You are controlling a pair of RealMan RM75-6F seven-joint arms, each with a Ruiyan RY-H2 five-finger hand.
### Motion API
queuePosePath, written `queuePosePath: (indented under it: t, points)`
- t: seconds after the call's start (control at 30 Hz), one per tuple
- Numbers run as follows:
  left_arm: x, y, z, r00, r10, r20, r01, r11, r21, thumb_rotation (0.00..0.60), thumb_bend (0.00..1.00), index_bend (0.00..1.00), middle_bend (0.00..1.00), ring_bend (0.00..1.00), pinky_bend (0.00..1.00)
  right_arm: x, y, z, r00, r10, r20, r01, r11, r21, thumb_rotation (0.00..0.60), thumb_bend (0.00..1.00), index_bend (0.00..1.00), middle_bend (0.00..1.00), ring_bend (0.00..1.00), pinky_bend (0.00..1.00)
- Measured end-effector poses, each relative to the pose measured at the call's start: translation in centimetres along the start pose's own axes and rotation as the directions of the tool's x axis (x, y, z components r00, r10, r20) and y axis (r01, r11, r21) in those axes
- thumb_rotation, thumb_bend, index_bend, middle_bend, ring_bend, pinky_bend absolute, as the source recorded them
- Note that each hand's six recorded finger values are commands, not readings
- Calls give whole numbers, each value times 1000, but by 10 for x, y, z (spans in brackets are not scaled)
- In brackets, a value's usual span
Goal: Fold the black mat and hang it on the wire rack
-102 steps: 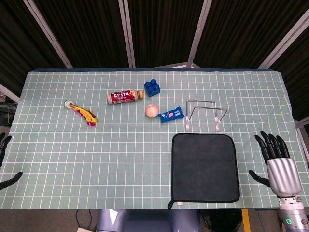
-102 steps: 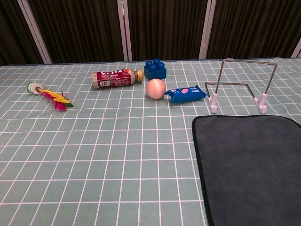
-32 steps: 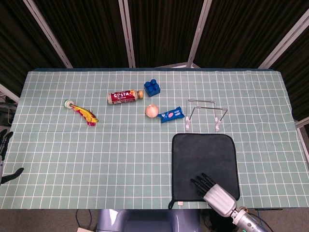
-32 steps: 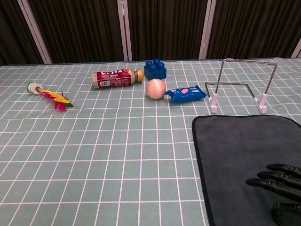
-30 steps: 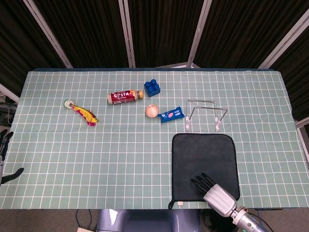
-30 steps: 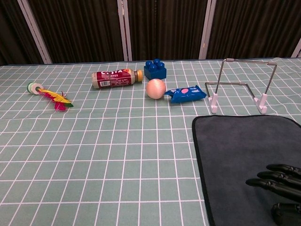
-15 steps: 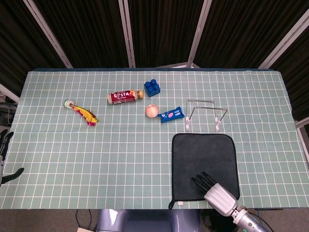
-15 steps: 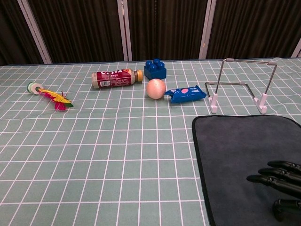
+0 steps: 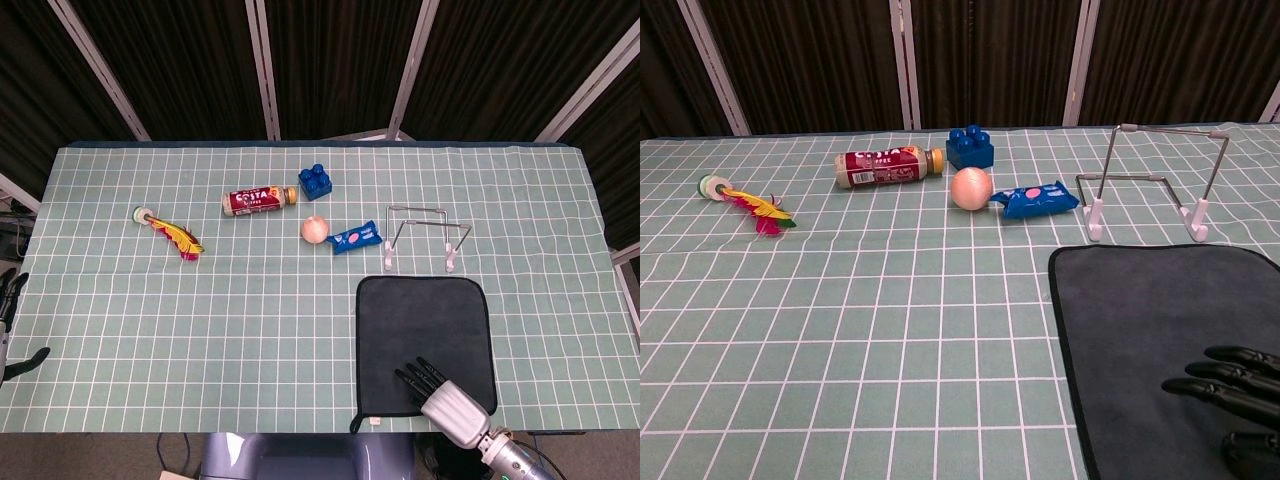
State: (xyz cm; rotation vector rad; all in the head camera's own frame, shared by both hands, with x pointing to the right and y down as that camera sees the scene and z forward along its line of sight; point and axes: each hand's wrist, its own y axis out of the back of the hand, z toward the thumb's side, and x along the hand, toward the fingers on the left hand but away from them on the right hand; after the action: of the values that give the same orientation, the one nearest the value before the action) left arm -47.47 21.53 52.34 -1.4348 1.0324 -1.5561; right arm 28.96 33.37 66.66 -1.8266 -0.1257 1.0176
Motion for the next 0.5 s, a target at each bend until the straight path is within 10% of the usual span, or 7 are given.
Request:
queuePosePath:
  t: [0.5]
  points:
    - [0,0,0,1000,1,-2,-1,1000,-2,600,0,0,0,0,0,-2,5,1,999,-44,3,44,998,-48,600,371,589,105,0,0]
